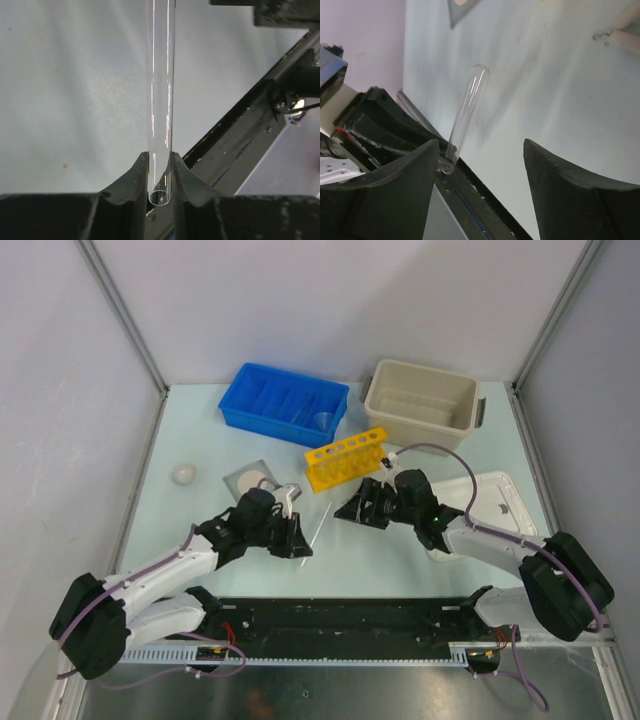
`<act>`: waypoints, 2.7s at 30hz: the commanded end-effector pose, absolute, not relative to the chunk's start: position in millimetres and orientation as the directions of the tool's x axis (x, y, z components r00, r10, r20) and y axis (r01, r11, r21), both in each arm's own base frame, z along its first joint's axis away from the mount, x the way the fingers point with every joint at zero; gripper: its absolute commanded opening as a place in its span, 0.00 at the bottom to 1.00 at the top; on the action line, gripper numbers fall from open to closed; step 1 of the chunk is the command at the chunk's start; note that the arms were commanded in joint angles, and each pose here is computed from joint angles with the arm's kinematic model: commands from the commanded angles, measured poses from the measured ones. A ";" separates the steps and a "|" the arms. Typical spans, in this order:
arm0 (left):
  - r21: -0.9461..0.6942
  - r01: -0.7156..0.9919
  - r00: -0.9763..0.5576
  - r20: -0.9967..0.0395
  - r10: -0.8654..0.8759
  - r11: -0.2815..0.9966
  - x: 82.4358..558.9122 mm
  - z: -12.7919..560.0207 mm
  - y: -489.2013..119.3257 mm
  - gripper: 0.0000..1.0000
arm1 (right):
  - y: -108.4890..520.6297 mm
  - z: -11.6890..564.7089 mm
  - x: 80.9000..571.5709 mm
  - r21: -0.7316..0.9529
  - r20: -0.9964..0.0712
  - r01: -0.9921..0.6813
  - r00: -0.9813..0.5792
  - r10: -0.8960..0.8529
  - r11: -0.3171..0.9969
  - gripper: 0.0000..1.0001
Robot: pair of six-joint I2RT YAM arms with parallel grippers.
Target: Organize the chemistry lab equipment
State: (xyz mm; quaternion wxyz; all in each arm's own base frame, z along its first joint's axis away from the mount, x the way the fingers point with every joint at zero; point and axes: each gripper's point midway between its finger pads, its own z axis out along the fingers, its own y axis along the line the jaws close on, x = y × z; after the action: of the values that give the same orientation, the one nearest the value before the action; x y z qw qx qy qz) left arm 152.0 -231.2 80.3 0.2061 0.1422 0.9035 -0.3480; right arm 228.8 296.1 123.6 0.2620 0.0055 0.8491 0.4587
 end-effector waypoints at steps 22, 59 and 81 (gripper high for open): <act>-0.656 0.561 -0.797 -0.593 0.114 0.504 137.0 126.5 -256.8 0.23 | 315.6 158.8 250.1 0.919 -0.363 -0.306 -0.904 0.227 0.250 0.62; -0.635 0.580 -0.766 -0.638 0.077 0.511 167.1 153.8 -274.7 0.99 | 226.9 172.3 318.2 0.827 -0.499 -0.276 -0.760 0.416 0.489 0.19; -0.298 0.591 -0.601 -0.782 0.164 0.749 201.2 177.8 -206.2 0.99 | 190.5 291.6 406.2 0.326 -0.934 -0.388 -0.273 0.231 0.862 0.21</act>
State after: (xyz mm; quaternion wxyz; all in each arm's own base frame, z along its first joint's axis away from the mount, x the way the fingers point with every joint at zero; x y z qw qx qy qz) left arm 194.4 -224.7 170.7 0.3547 0.2159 0.8508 -0.3221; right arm 386.8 189.8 260.1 0.5431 -0.0224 0.7810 0.3076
